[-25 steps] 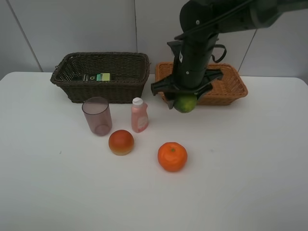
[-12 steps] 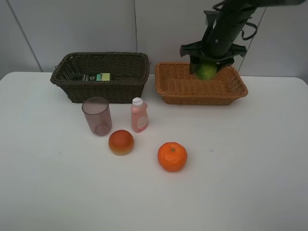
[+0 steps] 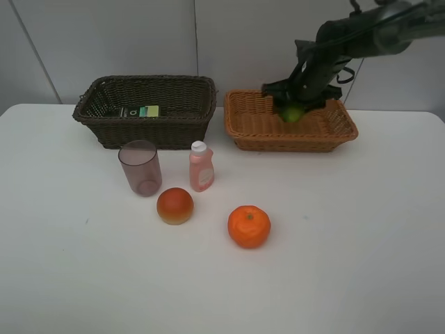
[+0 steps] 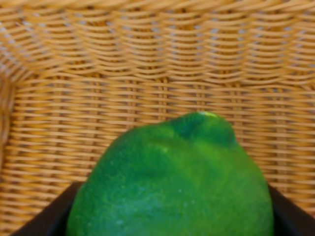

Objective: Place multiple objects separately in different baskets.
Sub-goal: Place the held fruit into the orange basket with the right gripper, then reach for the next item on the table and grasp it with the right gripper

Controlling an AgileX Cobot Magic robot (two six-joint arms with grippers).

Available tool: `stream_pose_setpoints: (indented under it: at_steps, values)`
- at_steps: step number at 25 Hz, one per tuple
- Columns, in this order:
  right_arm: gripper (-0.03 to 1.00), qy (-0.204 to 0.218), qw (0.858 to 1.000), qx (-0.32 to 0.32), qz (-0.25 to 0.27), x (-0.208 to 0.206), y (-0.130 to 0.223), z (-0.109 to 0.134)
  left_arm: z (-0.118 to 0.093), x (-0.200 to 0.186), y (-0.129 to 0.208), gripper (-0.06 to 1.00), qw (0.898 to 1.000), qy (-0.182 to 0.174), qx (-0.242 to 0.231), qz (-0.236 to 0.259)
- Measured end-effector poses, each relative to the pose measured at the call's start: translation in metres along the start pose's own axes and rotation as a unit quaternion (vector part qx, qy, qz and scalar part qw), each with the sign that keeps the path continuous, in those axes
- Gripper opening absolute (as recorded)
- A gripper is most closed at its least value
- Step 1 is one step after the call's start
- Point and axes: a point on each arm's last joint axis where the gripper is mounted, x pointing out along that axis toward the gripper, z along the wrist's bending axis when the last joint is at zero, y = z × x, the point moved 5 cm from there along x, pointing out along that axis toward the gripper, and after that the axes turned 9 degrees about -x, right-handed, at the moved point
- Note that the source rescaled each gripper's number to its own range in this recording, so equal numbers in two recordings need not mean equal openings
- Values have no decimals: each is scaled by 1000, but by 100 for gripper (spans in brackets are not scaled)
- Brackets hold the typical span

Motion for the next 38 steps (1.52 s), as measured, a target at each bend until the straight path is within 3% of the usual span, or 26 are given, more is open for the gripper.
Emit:
stream_pose_setpoints:
  at_steps: [9,14,18,23,29,34,38]
  values:
    - [47,0,1000,-5,19,28,14,3,0,0,0,100,1000,0,0,0]
    - [88,0,1000,-5,16,26,13,2,0,0,0,100,1000,0,0,0]
    - [96,4,1000,-5,18,5,6,1,0,0,0,100,1000,0,0,0]
    - [97,6,998,-46,49,-44,5,15,0,0,0,100,1000,0,0,0]
    - [97,-13,988,-114,102,-99,27,58,0,0,0,100,1000,0,0,0]
    - [97,-64,982,-116,132,-128,67,95,0,0,0,100,1000,0,0,0]
    - [97,-67,979,-95,166,-130,99,118,0,0,0,100,1000,0,0,0]
